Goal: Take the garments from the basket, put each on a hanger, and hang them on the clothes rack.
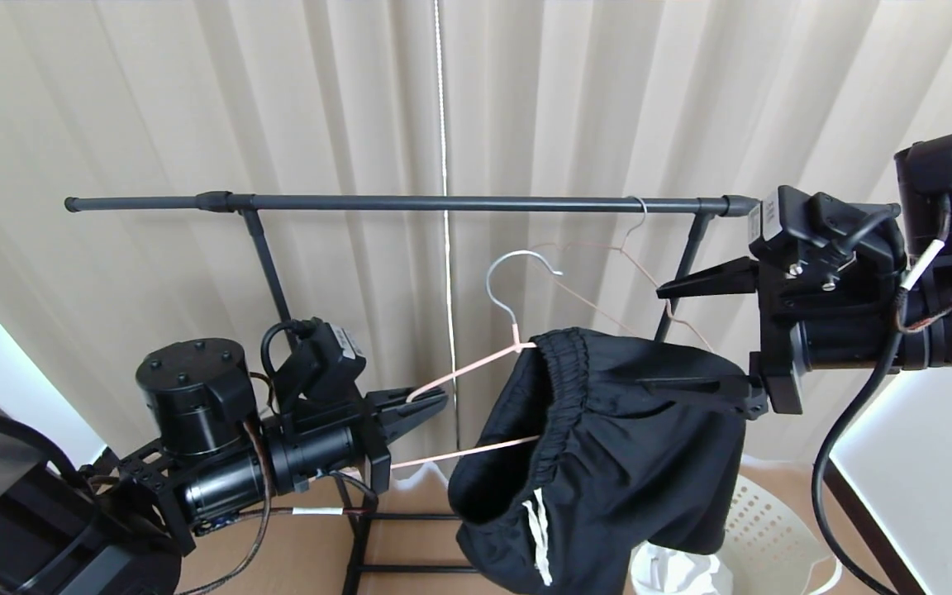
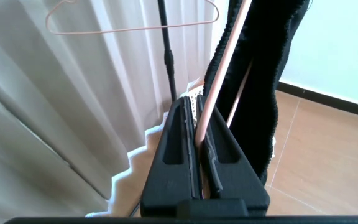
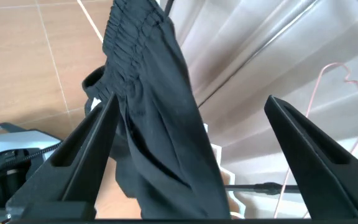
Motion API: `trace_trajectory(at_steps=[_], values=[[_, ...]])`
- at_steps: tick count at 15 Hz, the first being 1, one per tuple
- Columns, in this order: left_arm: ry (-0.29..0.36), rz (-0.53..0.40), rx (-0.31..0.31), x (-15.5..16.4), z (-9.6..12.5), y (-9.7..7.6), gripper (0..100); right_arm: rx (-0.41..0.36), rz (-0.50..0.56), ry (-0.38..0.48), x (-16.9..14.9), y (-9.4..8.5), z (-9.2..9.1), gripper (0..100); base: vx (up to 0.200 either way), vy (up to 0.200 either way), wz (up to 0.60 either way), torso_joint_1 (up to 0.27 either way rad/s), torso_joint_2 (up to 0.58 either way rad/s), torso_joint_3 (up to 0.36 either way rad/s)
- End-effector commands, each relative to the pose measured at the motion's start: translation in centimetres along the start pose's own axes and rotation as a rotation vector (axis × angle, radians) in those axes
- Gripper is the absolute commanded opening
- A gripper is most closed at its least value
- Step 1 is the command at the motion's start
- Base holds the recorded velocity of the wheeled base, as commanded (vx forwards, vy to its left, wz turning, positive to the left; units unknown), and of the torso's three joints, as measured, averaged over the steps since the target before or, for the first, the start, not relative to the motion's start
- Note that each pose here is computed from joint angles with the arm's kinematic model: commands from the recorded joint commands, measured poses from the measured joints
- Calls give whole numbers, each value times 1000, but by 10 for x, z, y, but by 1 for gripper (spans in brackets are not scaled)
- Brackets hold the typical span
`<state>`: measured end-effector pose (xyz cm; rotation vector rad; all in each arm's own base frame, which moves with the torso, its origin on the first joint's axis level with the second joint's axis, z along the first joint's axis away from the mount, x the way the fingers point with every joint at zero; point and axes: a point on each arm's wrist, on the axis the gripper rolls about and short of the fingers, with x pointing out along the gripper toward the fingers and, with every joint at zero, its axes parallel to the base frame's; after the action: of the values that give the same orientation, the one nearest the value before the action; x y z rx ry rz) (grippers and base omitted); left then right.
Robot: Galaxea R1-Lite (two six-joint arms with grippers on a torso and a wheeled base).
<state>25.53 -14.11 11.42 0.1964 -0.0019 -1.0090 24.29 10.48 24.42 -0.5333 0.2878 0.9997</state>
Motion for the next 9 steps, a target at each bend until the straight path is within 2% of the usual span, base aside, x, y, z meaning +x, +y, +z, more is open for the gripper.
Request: trace_trajectory(at_steps=[1,5,9], values=[[-3,-19,2,8,-1,-2,0,19,28,37,17,-5,-10,100,0,0,0,0,0,0],[-11,-27,8,9,1,-4,0,34,50,58,28,-9,-18,100,0,0,0,0,0,0],[-13,-50,38,8,0,-7,0,16,101,47,40,-14,-21,100,0,0,0,0,0,0]])
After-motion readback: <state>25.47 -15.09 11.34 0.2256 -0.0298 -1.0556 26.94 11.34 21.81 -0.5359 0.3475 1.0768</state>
